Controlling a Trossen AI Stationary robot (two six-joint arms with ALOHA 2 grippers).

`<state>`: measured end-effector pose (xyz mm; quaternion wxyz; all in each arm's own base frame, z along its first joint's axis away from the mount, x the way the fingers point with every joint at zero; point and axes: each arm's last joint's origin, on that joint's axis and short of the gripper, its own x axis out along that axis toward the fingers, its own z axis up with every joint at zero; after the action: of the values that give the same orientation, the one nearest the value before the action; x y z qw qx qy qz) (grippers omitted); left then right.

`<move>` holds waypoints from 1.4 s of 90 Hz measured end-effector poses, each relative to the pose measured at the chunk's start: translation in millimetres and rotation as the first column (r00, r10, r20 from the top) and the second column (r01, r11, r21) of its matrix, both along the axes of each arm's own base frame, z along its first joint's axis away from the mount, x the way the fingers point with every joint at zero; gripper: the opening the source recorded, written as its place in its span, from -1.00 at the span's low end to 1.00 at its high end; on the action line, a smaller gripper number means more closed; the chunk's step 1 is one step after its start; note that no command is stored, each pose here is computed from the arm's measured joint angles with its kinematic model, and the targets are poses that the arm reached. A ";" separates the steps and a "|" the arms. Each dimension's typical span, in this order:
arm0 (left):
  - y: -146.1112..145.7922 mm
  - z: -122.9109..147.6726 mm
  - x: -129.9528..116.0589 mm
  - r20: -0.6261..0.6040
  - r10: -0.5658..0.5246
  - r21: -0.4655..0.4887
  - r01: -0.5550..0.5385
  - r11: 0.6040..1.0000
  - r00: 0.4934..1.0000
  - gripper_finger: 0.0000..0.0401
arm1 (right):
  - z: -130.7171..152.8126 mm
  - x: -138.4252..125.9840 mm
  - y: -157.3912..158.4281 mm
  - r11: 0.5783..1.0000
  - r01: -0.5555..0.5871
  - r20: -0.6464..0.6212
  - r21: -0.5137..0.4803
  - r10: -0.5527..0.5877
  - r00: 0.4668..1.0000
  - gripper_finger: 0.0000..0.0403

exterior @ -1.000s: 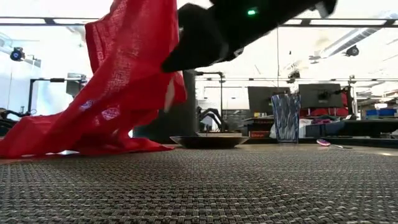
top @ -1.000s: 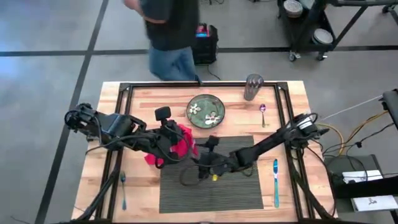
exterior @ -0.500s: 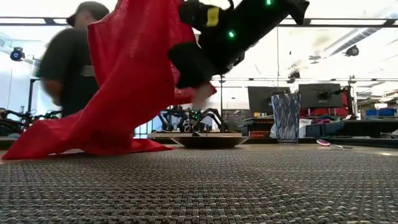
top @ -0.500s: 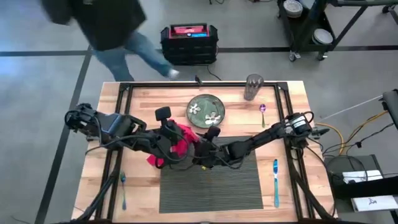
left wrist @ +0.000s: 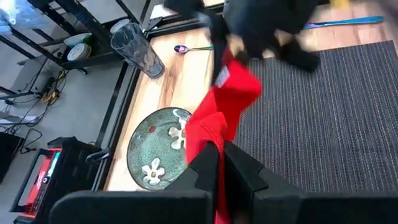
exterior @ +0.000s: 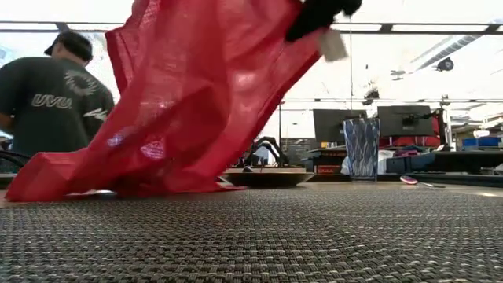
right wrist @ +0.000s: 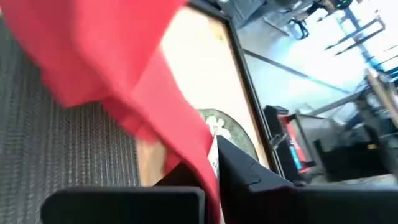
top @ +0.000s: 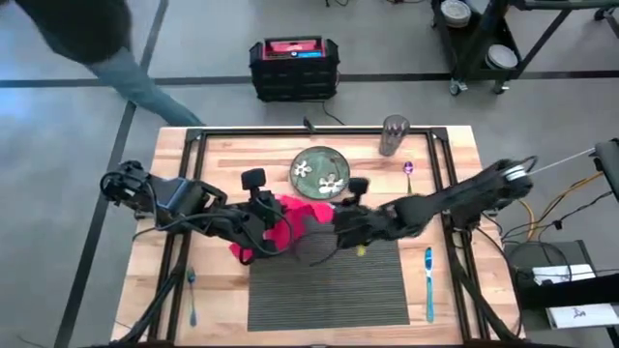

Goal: Set table place
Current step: Fold the red table napkin

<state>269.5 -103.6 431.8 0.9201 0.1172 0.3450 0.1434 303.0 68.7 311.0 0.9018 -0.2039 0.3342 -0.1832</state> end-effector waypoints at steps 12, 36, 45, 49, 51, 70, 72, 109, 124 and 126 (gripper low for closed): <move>-0.4 -3.2 3.4 -0.013 0.003 -0.005 -0.003 1.000 1.000 -1.00 | 19.3 -25.8 -7.9 1.000 0.001 0.000 0.029 -0.001 1.000 -1.00; -20.6 -45.3 34.3 -0.168 -0.060 -0.088 0.046 0.995 0.984 -0.98 | -3.0 -52.4 3.3 0.999 0.002 -0.172 0.043 0.006 0.985 -1.00; -31.0 -80.9 51.2 -0.278 -0.052 -0.129 0.016 0.991 0.959 -0.97 | -23.0 -58.2 9.7 0.998 0.015 -0.210 0.057 -0.002 0.978 -1.00; -35.1 -97.2 58.2 -0.325 -0.043 -0.148 -0.006 0.989 0.945 -0.95 | -32.5 -61.4 11.7 0.998 0.024 -0.226 0.061 -0.009 0.974 -1.00; -36.5 -104.8 61.0 -0.344 -0.036 -0.153 -0.018 0.988 0.938 -0.93 | -36.8 -62.7 12.6 0.997 0.031 -0.229 0.065 -0.015 0.973 -1.00; -47.3 -173.1 84.4 -0.502 0.030 -0.098 -0.091 0.991 0.865 -0.53 | -67.2 -73.4 13.4 0.993 0.087 -0.270 0.079 -0.063 0.961 -1.00; -48.0 -176.1 85.0 -0.515 0.028 -0.103 -0.094 0.990 0.857 -0.49 | -68.9 -74.0 13.1 0.993 0.089 -0.273 0.077 -0.065 0.960 -1.00; -110.3 -191.2 43.2 -0.415 0.213 -0.172 -0.306 0.936 0.884 -0.02 | -73.8 -75.9 12.7 0.994 0.087 -0.284 0.067 -0.065 0.957 -1.00; -128.3 -228.6 31.5 -0.299 0.258 -0.252 -0.336 0.907 0.919 -0.03 | -73.2 -74.5 13.3 0.995 0.076 -0.275 0.067 -0.055 0.960 -1.00; -128.4 -234.0 31.6 -0.284 0.257 -0.262 -0.333 0.906 0.924 -0.04 | -73.2 -74.4 13.4 0.995 0.076 -0.274 0.068 -0.055 0.960 -1.00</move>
<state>301.1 -232.0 197.8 0.8451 -0.0635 0.4869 0.2113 228.6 82.1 237.8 0.8481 -0.1806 0.4681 -0.1702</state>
